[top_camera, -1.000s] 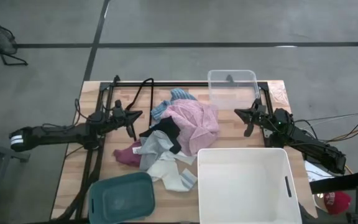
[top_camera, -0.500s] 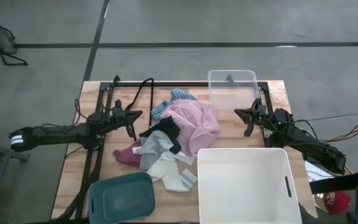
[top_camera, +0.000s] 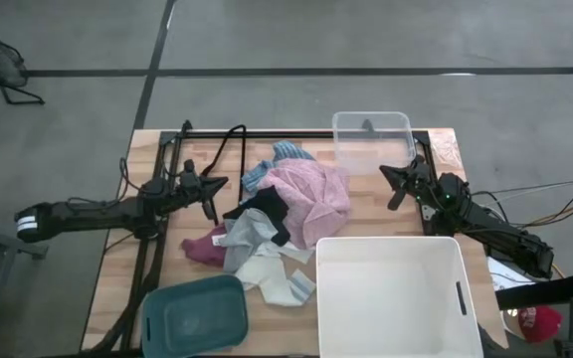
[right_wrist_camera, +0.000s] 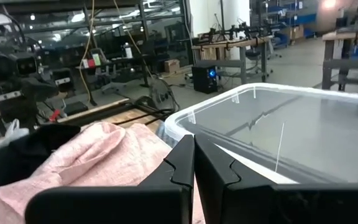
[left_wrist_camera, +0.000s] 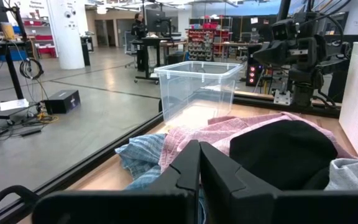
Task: Pick & Place Cloths
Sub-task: Put the black boxer into the transparent bin
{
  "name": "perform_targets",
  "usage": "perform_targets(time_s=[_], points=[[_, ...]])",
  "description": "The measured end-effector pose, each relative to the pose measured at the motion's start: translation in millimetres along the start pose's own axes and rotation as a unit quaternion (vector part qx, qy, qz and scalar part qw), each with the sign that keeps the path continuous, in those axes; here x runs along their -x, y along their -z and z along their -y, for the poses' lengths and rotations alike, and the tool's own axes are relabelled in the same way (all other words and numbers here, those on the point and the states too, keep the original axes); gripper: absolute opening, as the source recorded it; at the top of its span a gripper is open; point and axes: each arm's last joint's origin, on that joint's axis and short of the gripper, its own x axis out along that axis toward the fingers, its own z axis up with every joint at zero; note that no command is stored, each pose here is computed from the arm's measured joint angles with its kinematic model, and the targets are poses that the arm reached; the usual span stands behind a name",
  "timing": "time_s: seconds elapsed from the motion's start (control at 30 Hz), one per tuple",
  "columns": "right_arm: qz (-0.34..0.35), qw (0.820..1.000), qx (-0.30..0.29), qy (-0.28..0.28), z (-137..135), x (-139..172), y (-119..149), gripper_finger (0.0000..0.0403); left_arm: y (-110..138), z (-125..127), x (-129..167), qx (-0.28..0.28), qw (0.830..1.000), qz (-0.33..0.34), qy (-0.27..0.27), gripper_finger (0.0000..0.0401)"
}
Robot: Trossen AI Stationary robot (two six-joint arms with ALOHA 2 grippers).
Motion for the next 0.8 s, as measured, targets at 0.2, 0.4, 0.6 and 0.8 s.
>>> perform_targets(time_s=[0.2,0.4,0.6,0.8], points=[[0.000,0.999,-0.045,0.000,0.0,0.0,0.0,0.0009,0.0,0.0,0.0,0.000,1.000,0.000,0.000,0.0014],[-0.002,0.998,-0.057,-0.001,0.0,0.0,0.3,0.0008,0.0,0.0,0.0,0.000,1.000,0.000,0.000,0.0014],[0.007,0.982,-0.189,-0.012,-0.8,0.0,-2.1,0.0009,0.0,0.0,0.0,0.000,1.000,0.000,0.000,0.0014],[0.090,0.977,-0.193,-0.028,-2.9,1.7,-18.0,0.0009,0.0,-0.1,0.0,0.000,1.000,0.000,0.000,0.0014]])
